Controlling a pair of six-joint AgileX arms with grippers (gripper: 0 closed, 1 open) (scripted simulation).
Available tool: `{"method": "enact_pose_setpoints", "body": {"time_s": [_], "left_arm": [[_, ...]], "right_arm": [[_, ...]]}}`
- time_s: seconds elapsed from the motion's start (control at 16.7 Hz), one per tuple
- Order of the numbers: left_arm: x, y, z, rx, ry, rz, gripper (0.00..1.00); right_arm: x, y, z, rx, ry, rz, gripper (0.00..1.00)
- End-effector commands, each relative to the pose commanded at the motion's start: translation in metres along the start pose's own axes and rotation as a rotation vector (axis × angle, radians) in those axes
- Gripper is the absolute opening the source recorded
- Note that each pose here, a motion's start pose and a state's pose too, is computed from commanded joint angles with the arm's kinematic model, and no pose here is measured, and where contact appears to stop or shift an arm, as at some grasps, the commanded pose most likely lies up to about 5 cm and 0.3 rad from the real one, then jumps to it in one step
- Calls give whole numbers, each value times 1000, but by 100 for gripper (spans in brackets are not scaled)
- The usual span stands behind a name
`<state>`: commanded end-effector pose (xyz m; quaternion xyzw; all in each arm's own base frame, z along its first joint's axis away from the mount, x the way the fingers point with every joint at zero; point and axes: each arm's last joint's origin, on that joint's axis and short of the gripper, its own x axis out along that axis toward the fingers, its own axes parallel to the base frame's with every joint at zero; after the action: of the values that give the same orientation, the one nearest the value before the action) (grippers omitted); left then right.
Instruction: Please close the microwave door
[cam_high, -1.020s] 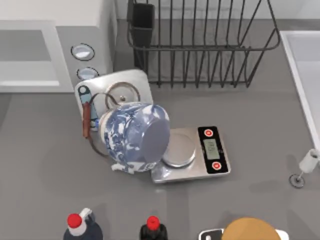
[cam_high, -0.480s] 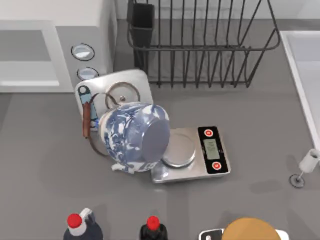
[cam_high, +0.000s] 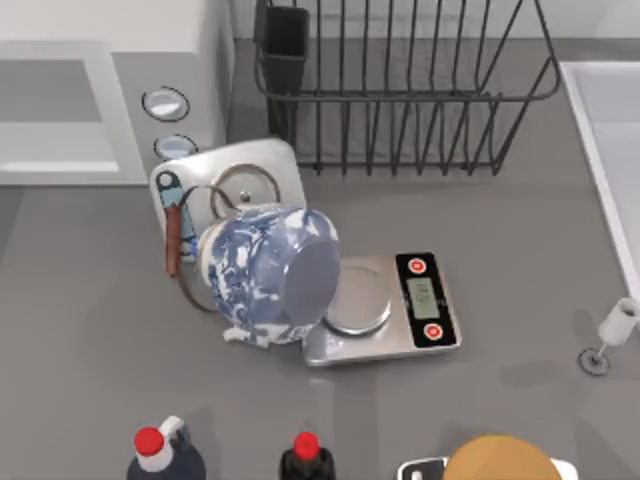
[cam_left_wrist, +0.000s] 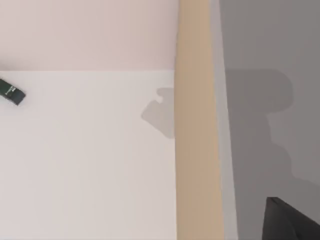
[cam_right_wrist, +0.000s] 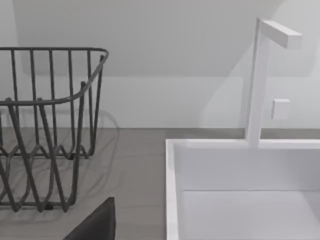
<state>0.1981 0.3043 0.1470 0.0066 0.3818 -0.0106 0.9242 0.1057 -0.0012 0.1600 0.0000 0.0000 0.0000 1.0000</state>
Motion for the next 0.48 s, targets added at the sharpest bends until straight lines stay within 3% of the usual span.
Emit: {"method": "enact_pose_setpoints", "body": {"time_s": [0.48], "left_arm": [[1, -87, -2, -5, 6, -6, 0]], "right_arm": [[0, 0, 0, 0, 0, 0, 100]]}}
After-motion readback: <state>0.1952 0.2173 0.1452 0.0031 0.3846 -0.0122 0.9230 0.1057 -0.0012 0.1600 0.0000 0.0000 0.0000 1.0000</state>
